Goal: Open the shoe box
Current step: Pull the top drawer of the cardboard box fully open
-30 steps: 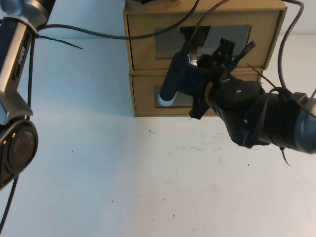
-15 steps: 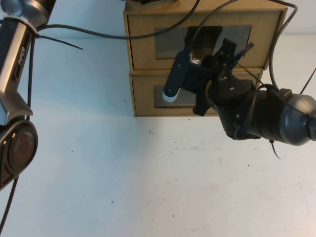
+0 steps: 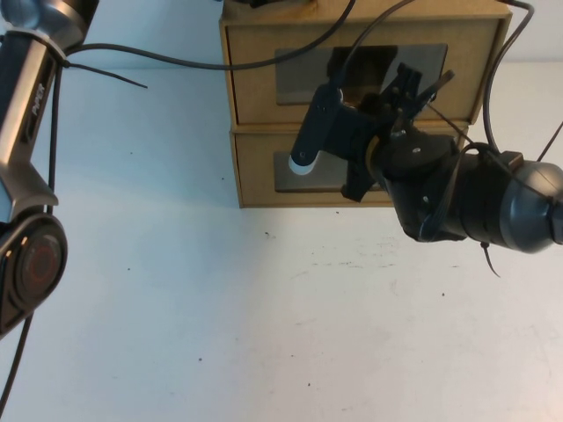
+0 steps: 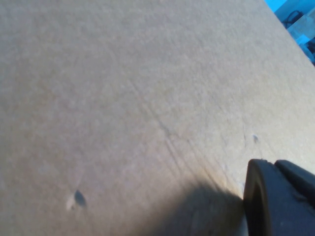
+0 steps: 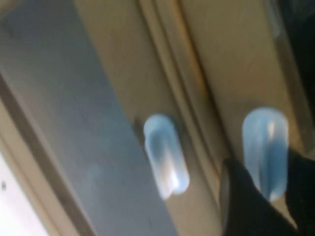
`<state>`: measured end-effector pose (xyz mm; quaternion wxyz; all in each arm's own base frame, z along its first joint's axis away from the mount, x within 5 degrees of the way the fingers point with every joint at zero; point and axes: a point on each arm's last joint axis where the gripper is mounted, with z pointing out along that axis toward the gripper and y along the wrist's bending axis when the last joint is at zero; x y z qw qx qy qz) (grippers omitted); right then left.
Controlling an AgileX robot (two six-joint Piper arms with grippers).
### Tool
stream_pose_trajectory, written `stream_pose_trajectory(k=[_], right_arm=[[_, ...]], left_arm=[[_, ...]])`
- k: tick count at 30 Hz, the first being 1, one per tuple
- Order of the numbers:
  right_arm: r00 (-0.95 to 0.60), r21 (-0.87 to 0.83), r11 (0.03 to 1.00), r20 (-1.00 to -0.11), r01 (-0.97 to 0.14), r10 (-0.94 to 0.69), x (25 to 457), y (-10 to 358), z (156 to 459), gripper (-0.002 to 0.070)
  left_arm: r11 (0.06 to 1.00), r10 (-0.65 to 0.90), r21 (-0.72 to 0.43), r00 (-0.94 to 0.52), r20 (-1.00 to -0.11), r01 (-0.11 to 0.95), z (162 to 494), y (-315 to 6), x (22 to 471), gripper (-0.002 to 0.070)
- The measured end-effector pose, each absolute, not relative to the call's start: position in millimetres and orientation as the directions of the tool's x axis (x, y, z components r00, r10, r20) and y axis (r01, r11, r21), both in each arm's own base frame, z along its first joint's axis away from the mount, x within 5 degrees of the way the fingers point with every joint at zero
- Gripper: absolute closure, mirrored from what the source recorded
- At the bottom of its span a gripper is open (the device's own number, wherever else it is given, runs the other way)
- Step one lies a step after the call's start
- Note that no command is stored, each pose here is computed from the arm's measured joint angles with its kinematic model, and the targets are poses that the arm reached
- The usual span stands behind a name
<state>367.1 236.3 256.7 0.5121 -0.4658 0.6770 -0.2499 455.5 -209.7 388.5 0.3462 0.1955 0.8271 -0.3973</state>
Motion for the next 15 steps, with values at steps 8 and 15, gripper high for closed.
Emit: stream_pose_trajectory(k=[8,15], right_arm=[[-0.027,-0.809,0.456,-0.481,-0.372,-0.876,370.4,240.5,261.7,0.0519],[-0.033,-0.814,0.45,-0.472,-0.367,-0.881,372.7,241.2,258.7,0.0542]], left_arm=[[0.608,0.047,-0.523,-0.685,-0.727,0.597,388.6,-208.8,455.8,0.0679],[0.607,0.048,-0.523,-0.685,-0.727,0.598,388.5,-208.8,455.7,0.0679]])
